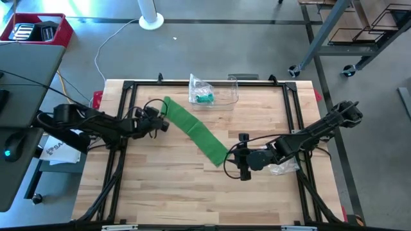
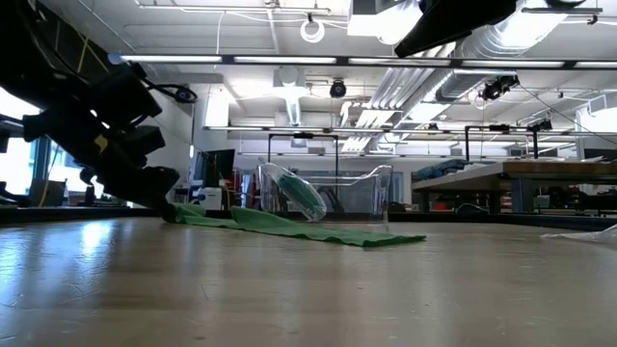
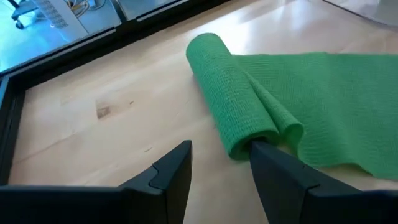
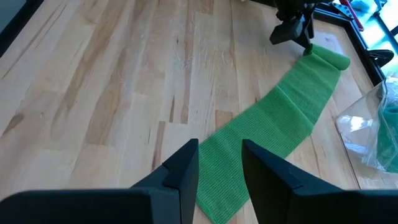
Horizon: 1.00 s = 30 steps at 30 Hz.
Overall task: Roll bandage
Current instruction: Roll the green bandage
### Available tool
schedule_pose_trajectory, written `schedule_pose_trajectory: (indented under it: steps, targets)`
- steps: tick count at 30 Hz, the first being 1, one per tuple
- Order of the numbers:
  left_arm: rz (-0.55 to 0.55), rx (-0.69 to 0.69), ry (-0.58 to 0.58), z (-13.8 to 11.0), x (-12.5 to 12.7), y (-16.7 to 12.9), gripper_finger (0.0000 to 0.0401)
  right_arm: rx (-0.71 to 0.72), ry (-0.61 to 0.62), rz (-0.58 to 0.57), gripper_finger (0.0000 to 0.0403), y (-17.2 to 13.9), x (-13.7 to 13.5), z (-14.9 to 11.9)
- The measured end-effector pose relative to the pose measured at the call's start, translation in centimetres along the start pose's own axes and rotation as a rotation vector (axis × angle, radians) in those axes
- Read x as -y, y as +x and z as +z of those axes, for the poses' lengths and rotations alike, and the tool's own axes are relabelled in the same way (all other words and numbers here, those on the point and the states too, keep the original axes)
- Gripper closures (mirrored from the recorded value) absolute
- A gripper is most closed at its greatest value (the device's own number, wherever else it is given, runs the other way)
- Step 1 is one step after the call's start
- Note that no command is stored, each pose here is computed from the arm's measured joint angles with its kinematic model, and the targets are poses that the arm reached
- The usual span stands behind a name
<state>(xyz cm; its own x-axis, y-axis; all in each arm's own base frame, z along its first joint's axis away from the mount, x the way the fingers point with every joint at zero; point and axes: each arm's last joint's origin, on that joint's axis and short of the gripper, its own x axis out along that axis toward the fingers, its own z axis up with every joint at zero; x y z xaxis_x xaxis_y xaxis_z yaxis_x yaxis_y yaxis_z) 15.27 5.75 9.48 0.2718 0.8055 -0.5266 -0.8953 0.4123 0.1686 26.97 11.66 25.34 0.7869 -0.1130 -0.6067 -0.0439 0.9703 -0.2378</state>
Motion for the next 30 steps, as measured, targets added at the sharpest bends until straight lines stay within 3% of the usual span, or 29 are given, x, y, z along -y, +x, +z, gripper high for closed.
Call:
schedule_pose_trajectory:
  steps: [10, 15, 22, 30]
  targets:
    - [-0.009, -0.02, -0.036, -0.3, 0.2, 1.6, 0.0252, 0.0, 0.002, 0.0, 0.0289, 0.0, 0.0, 0.0]
    - [0.009, 0.031, -0.032, -0.1, 0.6, 2.1, 0.0292, 0.0, 0.003, 0.0, 0.0289, 0.0, 0.0, 0.0]
    - [-0.018, 0.112, -0.009, 0.3, 1.4, 2.6, 0.0383, 0.0, 0.003, 0.0, 0.0289, 0.0, 0.0, 0.0]
    - [-0.035, 0.19, 0.033, 1.3, 1.7, 2.0, 0.0397, -0.034, 0.032, 0.006, 0.0289, 0.0, 0.0, -0.3]
